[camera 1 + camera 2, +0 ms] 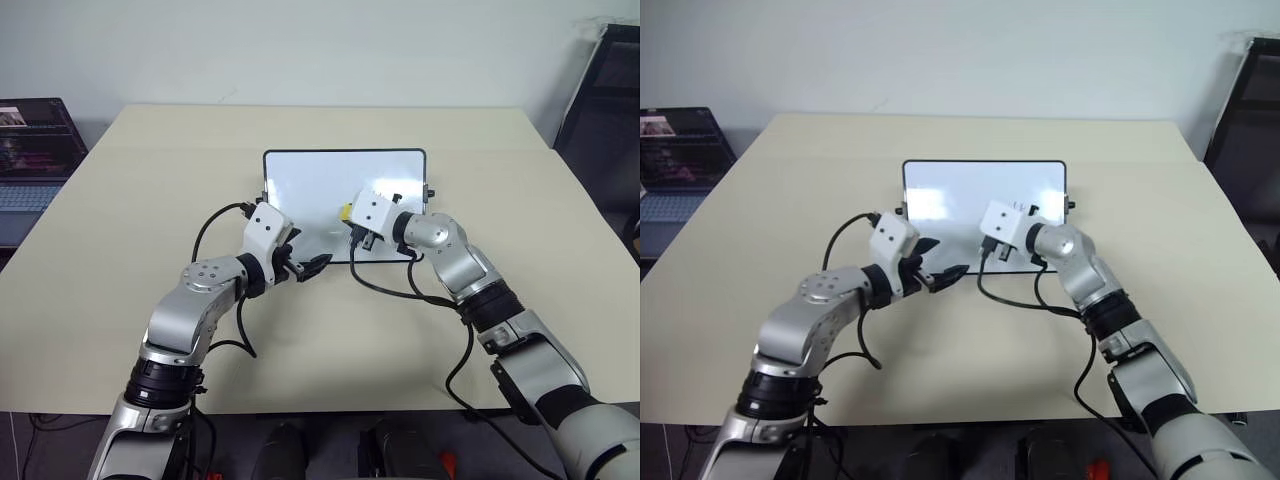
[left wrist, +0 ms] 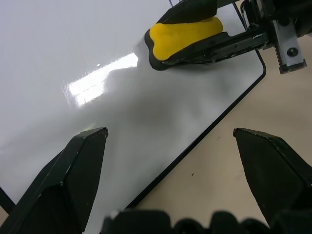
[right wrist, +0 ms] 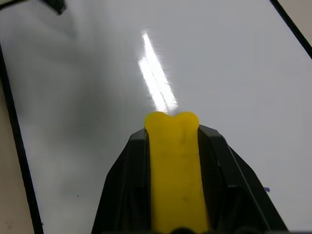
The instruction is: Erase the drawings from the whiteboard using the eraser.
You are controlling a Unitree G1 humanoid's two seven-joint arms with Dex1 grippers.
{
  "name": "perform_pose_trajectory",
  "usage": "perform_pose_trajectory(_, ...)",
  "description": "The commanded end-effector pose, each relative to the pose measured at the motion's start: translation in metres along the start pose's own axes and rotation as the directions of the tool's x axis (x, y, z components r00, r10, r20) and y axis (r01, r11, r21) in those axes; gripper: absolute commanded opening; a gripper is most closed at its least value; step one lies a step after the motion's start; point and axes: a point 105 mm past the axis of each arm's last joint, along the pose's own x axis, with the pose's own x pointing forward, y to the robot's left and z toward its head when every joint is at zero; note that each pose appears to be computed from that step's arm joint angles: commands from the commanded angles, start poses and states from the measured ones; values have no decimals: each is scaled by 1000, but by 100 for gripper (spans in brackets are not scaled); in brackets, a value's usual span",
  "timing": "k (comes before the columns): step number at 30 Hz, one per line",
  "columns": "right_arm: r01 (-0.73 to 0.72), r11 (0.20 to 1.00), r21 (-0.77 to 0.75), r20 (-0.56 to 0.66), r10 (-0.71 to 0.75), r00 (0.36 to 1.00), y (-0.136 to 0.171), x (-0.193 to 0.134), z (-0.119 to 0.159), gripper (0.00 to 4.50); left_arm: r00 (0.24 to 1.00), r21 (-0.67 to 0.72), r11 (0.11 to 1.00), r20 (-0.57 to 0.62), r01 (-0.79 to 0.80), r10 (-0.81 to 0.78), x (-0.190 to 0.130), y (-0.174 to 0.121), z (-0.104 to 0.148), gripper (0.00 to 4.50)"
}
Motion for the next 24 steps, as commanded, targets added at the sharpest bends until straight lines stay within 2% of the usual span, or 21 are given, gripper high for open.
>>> perform_pose_trajectory(1,45,980,196,103,-66,993,-16,-14,23,99,998,32,999,63,8,-10,-2,-4,20,450)
perform_pose_trajectory(5,45,929,367,154,-109,982,-22,-29,35,99,997,26,1000,75,14,-16,-1,-6,23,450)
perform_pose_trajectory(9,8,879,477,160,-95,983,-14,-58,30,99,995,21,1000,99,18,-20,0,-6,30,450)
perform_pose_trajectory(15,1,808,590,119,-88,989,4,-99,16,99,994,15,1000,113,12,-13,0,-5,35,450)
perform_pose_trajectory(19,26,775,631,76,-95,993,13,-114,4,99,993,10,1000,117,15,-16,-1,-5,35,450)
perform_pose_trajectory(24,164,758,632,-7,-206,978,3,-121,-16,99,993,-1,1000,118,16,-16,0,-7,33,450)
